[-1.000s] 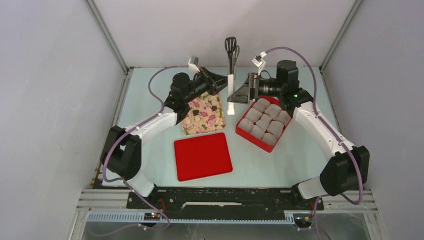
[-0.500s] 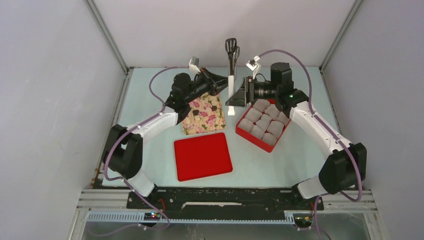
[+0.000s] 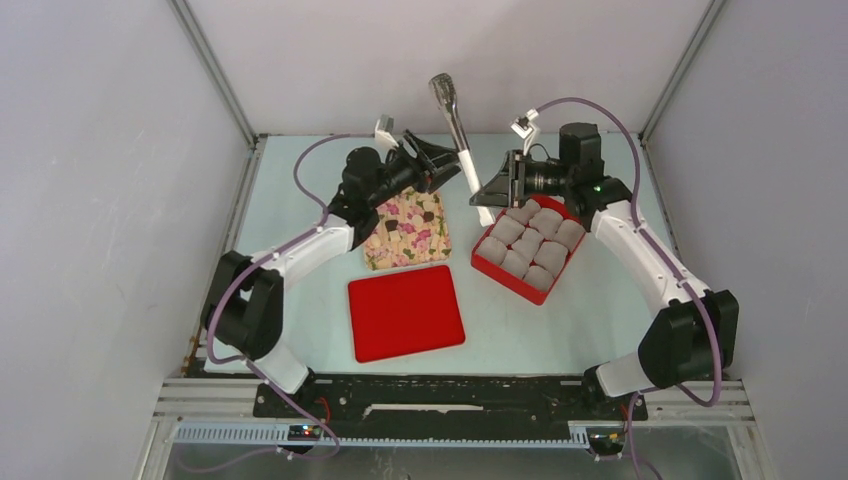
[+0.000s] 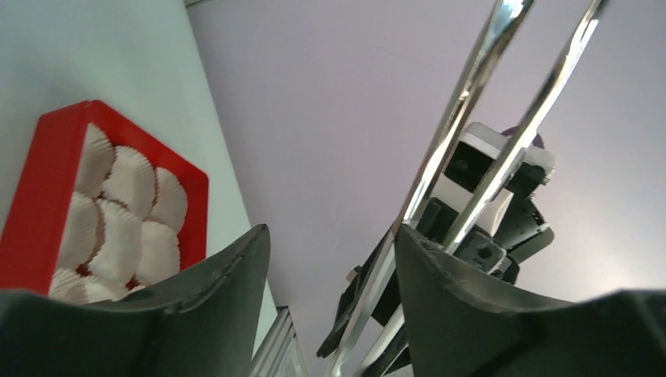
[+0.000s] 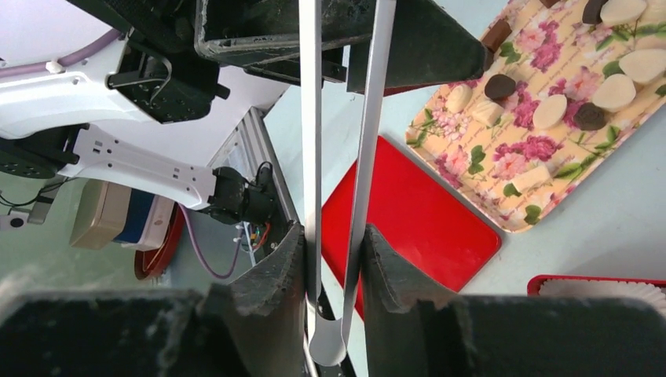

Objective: Pack the chocolate

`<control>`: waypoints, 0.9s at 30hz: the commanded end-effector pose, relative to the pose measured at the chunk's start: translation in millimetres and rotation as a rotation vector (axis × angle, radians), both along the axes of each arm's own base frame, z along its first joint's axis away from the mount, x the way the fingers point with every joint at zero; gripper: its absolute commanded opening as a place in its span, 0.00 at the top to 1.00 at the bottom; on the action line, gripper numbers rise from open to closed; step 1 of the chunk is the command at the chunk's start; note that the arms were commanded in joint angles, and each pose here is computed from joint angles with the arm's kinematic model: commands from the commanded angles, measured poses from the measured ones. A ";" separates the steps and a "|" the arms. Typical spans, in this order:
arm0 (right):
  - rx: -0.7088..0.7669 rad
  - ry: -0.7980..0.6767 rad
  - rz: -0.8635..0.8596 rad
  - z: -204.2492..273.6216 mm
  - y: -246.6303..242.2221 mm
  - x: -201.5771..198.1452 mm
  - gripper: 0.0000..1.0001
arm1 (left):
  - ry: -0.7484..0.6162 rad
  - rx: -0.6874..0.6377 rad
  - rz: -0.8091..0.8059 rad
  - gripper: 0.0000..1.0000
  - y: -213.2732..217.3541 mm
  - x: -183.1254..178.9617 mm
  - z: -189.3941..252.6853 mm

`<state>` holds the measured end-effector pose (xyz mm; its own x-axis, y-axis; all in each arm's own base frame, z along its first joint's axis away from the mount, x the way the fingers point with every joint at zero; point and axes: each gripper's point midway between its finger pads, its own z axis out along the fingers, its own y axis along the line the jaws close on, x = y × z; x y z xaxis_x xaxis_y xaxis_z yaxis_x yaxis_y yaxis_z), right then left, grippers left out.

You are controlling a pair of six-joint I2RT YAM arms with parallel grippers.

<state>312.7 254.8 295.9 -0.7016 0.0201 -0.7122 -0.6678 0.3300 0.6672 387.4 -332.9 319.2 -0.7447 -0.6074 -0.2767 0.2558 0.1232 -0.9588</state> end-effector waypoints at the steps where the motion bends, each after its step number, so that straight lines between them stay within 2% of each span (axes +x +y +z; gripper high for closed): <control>1: 0.014 -0.173 0.022 30.4 -12.1 -13.6 0.84 | -0.016 0.167 0.066 0.33 30.8 0.1 -24.5; 5: -0.045 -0.203 -0.024 20.0 -30.4 -13.7 0.84 | -0.027 0.376 0.064 0.25 72.8 -3.6 -61.4; 8: -0.144 -0.228 -0.059 3.4 -42.3 -15.1 0.84 | -0.096 0.650 -0.037 0.19 101.4 -20.1 -95.0; 12: -0.269 -0.238 -0.055 -22.4 -52.2 -22.8 0.89 | -0.326 1.013 -0.169 0.18 137.0 -47.0 -122.5; 15: -0.327 -0.232 -0.039 -40.3 -55.3 -30.3 0.90 | -0.497 1.226 -0.167 0.18 165.7 -55.7 -127.7; 19: -0.435 -0.245 0.001 -62.0 -56.7 -42.0 0.90 | -0.862 1.418 -0.149 0.18 180.0 -67.8 -96.2; 25: -0.470 -0.203 0.038 -78.5 -56.0 -51.6 0.88 | -1.129 1.625 -0.243 0.17 176.1 -66.4 -75.0; 27: -0.468 -0.180 0.045 -82.5 -54.7 -51.8 0.88 | -1.224 1.634 -0.315 0.17 163.3 -69.8 -67.4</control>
<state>256.7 201.3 211.4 -0.5946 -0.3416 -0.7278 -0.7573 0.5419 0.3644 310.8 -162.3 232.8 -0.0305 0.5855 -0.8101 0.7243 0.5715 0.3858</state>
